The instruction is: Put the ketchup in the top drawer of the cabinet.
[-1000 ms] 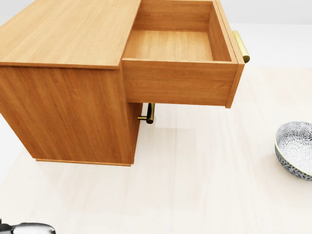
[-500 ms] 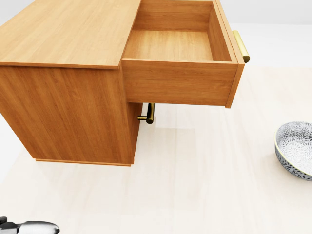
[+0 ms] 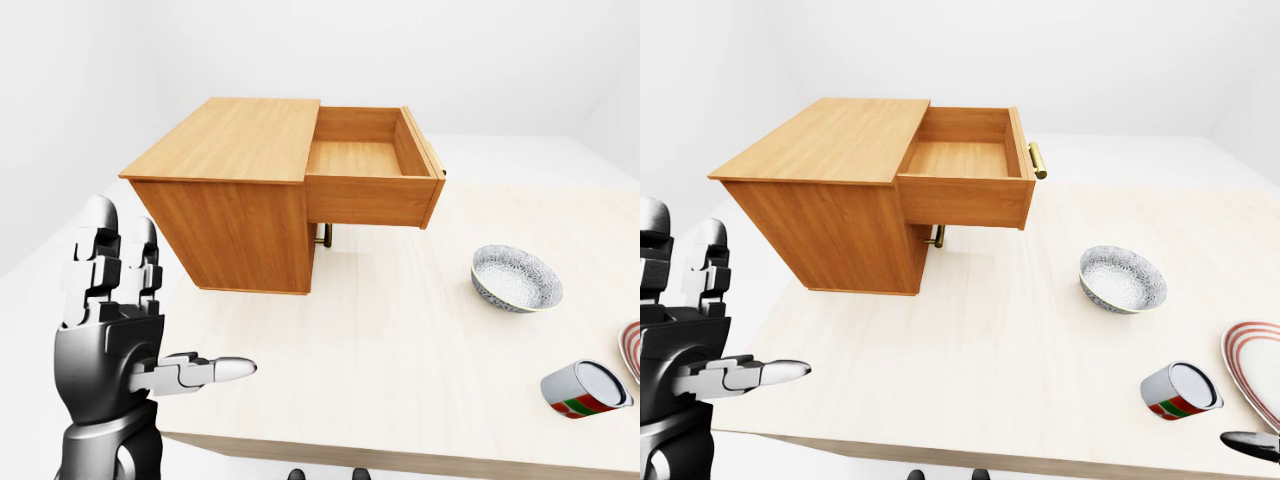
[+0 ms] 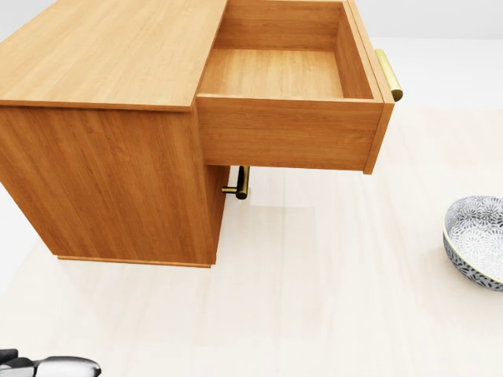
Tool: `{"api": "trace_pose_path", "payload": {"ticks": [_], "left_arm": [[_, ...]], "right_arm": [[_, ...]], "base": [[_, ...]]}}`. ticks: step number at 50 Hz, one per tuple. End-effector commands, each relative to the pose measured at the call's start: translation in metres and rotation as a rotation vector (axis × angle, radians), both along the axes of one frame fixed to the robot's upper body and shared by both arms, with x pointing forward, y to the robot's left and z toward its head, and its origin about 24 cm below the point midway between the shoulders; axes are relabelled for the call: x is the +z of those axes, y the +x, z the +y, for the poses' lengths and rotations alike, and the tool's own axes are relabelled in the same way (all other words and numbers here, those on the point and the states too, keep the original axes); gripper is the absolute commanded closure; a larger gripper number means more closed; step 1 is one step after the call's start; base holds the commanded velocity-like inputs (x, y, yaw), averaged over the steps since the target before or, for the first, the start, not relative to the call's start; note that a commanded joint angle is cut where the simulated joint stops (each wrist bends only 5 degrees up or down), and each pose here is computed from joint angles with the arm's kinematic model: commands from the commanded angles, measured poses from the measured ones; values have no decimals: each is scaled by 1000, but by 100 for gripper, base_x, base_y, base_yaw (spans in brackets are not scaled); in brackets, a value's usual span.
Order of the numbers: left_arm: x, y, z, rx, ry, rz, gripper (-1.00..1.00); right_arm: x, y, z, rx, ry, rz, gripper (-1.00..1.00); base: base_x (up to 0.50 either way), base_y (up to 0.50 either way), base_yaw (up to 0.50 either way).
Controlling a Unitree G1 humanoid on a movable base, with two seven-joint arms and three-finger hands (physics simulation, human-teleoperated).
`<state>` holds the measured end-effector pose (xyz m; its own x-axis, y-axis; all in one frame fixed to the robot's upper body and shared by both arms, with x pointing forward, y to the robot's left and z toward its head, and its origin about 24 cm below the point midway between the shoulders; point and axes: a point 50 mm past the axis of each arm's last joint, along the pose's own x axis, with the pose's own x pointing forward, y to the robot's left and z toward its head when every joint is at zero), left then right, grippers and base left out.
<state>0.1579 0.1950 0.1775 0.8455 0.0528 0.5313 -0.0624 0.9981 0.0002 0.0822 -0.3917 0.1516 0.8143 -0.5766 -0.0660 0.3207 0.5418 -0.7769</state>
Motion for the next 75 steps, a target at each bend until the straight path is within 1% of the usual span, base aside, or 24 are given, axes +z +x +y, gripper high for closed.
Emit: {"api": "trace_pose_path", "payload": {"ticks": [1,9,13,16,18,21,36,41,48,53,60,67,75], "left_arm": [[2,0,1,2,0,-9,-100],[0,2,1,5,-2,-2,-100],[-3,2,-1,-1,0,16,-100],[-6,3,-2,-5,-1,30,-100],[-3,2,-2,-3,2,18,-100],[-3,1,-2,-3,2,19,-100],[-3,1,-2,-3,3,20,-100],[-6,3,-3,-6,2,35,-100],[-9,5,-5,-12,2,48,-100],[-5,2,-4,-9,4,31,-100],[-6,3,-4,-8,2,36,-100],[-7,3,-3,-8,1,38,-100],[-10,5,-5,-12,1,53,-100]], "right_arm": [[-10,2,-1,3,31,37,-100],[-15,8,0,12,34,67,-100],[-14,12,1,23,25,71,-100],[-20,14,2,30,42,85,-100],[-21,15,3,35,49,87,-100],[-29,16,2,35,74,113,-100],[-50,19,1,47,153,165,-100],[-69,16,-1,35,225,207,-100],[-76,20,0,51,243,233,-100],[-81,22,0,58,262,249,-100],[-81,21,-2,56,262,259,-100],[-81,27,-3,68,257,268,-100],[-90,22,-7,52,295,294,-100]], "base": [[0,0,0],[0,0,0],[0,0,0],[0,0,0],[0,0,0],[0,0,0],[0,0,0],[0,0,0],[0,0,0],[0,0,0],[0,0,0],[0,0,0],[0,0,0]]}}
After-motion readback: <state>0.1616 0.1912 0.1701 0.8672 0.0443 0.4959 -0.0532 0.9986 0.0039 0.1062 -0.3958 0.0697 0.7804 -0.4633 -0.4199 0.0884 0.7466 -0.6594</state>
